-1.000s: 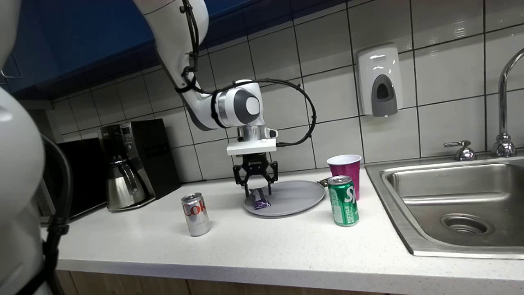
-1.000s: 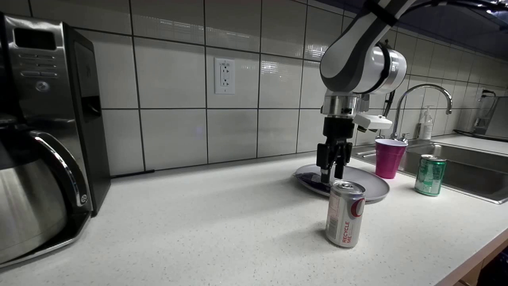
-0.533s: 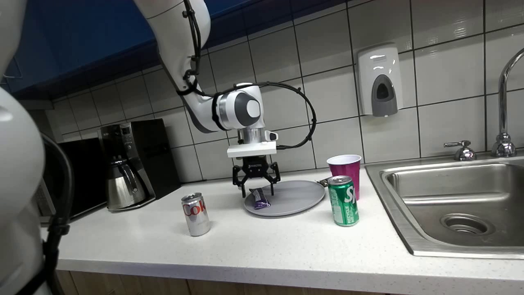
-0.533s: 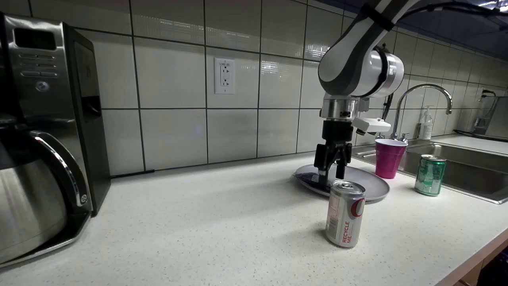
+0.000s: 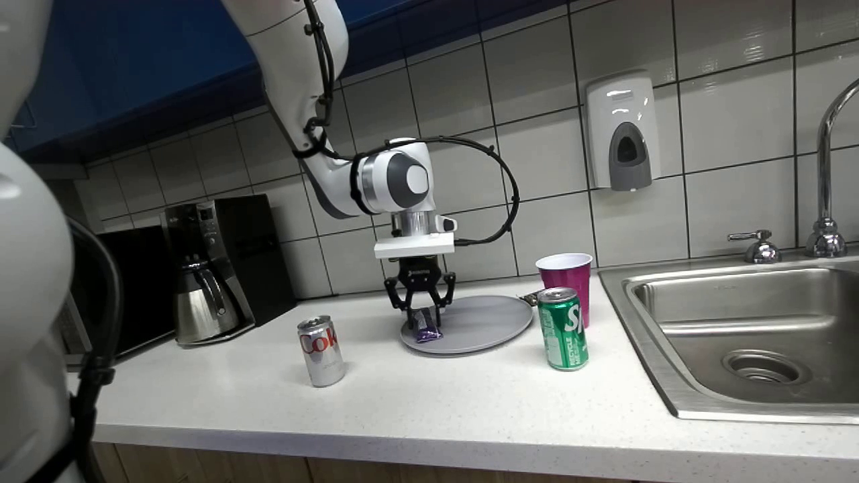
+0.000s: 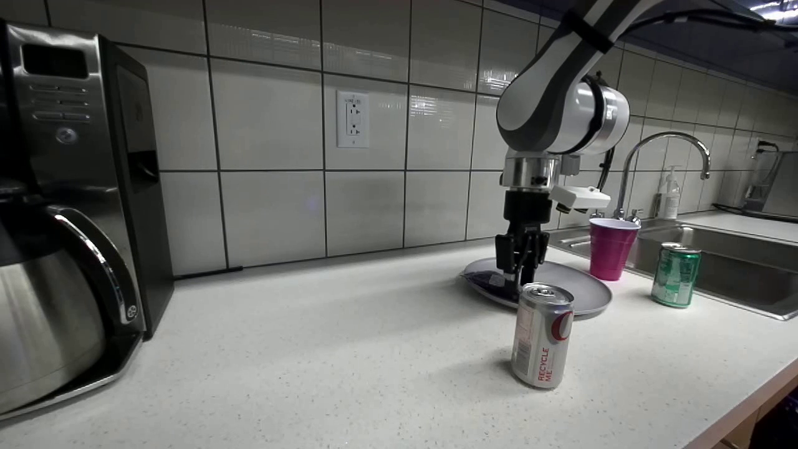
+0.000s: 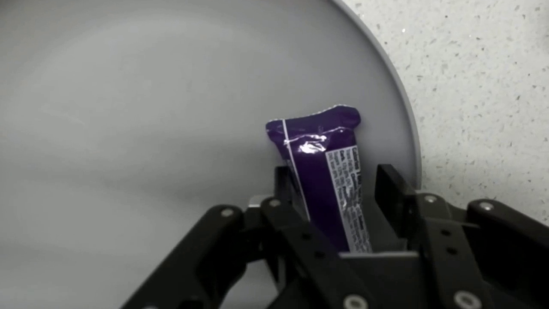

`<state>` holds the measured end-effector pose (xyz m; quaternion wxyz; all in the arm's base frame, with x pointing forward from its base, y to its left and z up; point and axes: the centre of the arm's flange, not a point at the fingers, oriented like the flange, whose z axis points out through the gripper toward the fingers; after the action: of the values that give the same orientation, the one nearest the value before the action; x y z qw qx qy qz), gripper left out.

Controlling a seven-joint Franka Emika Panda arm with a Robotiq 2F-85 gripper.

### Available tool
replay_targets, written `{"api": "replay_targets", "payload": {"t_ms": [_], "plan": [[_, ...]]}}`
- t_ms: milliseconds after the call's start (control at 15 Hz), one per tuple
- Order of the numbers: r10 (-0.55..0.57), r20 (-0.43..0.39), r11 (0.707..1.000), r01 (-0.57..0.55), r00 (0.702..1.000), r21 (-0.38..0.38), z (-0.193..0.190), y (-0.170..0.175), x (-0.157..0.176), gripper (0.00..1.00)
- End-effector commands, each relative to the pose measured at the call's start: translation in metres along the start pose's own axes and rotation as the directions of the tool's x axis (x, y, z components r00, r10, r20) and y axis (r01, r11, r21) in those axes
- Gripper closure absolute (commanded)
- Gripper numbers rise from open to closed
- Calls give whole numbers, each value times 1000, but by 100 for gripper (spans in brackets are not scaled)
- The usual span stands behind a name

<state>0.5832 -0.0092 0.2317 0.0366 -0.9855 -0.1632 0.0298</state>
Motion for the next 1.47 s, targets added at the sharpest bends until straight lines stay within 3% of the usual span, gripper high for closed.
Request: {"api": "replay_targets", "payload": {"t_ms": [0,133,400,1400], "plan": [[-12,6,1000,12,1000,9,-8,5,6,75],[-12,3,1000,12,1000,9,-9,5,6,87],[-17,-8,1000,17,1000,3,-16,4,9,98],[-25,-28,1000,25,999,-11,-29,3,8,98]]}}
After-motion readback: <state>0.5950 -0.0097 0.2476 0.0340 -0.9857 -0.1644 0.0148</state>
